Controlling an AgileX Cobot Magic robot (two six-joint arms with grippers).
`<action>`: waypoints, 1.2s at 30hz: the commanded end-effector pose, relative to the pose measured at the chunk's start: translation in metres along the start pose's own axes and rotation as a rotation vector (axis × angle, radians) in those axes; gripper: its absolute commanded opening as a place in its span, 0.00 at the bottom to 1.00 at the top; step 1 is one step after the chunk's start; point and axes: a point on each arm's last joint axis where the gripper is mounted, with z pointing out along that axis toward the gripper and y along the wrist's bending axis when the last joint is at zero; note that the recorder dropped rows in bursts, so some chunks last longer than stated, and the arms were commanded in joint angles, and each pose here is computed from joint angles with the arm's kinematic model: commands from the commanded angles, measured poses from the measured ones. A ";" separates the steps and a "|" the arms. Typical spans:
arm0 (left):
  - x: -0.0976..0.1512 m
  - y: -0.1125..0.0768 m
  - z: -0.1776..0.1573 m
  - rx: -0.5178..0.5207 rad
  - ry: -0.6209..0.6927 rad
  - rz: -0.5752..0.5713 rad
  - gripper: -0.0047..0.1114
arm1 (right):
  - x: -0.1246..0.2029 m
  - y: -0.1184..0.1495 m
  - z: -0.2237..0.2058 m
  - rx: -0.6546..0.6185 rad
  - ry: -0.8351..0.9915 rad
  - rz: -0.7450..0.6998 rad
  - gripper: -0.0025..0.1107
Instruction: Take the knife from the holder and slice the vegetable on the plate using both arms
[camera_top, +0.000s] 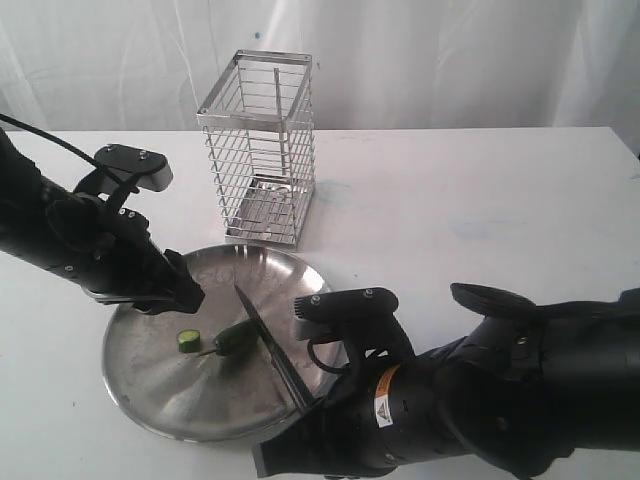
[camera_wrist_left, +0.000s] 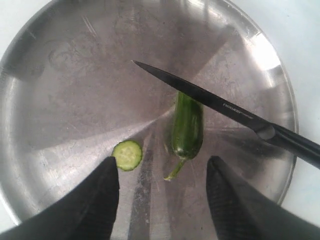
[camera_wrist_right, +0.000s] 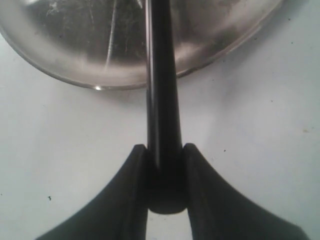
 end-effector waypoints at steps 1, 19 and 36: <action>0.000 -0.001 -0.002 0.013 -0.013 -0.033 0.53 | 0.002 -0.003 0.002 0.010 0.009 -0.005 0.02; -0.002 -0.001 -0.002 0.013 -0.039 -0.050 0.53 | 0.002 0.005 0.000 -0.017 -0.011 -0.015 0.02; -0.002 -0.002 -0.002 0.017 -0.034 -0.050 0.53 | 0.003 0.008 -0.001 -0.022 -0.009 -0.015 0.02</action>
